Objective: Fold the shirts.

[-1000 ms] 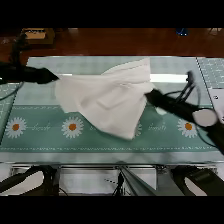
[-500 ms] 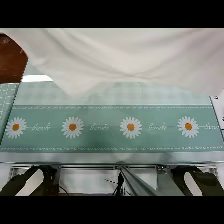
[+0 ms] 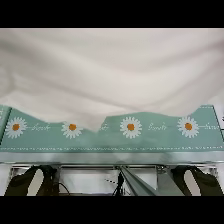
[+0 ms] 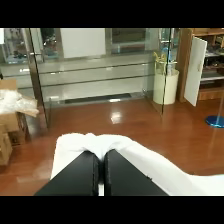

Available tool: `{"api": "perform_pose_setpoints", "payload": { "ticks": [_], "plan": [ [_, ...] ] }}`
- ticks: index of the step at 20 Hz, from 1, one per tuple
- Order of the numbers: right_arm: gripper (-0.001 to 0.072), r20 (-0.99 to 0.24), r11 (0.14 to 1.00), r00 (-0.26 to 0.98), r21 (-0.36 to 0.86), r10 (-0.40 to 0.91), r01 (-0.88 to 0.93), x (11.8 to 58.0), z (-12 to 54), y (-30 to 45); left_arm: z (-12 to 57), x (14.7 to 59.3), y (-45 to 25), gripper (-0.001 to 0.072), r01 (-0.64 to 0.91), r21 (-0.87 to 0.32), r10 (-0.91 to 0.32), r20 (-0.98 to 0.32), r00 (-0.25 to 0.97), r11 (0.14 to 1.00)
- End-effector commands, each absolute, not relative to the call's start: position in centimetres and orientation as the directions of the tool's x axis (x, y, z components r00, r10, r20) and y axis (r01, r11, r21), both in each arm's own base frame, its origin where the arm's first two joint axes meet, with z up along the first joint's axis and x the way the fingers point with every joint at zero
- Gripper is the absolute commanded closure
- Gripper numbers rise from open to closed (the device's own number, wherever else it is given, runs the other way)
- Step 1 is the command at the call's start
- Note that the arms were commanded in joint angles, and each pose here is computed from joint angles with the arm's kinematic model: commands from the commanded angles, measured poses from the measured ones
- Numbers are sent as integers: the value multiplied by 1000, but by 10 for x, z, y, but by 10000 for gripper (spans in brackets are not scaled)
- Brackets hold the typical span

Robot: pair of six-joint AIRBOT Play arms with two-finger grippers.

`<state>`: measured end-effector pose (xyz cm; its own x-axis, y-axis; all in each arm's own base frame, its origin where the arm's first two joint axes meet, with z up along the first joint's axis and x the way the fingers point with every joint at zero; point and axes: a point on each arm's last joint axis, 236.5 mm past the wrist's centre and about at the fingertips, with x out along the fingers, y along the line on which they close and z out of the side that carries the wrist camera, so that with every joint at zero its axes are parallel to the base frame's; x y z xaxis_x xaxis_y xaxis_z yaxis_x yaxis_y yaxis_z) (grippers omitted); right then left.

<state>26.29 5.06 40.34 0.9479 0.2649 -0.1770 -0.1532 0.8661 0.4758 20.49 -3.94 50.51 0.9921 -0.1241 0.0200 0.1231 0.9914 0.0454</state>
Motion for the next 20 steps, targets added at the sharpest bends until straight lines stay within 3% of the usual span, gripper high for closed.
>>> {"api": "perform_pose_setpoints", "payload": {
  "ticks": [1,3,6,11,16,20],
  "plan": [
    [689,-411,891,861,444,298,-97,233,357,61,464,189,-40,681,112,32,-106,-152,983,993],
    [690,-575,919,777,395,255,-10,218,317,49,434,197,-36,680,117,11,-110,-266,958,993],
    [690,-825,959,533,271,188,82,197,253,22,370,228,-27,681,124,-66,-141,-456,879,990],
    [690,-907,950,342,296,246,103,262,187,1,204,301,-23,681,116,-254,-273,-762,588,960],
    [689,-893,918,287,386,346,94,379,93,5,85,386,-55,680,134,-319,-345,-831,436,938],
    [689,-873,891,341,422,349,167,450,23,1,10,424,-67,680,93,-334,-345,-865,364,938]
  ]
}}
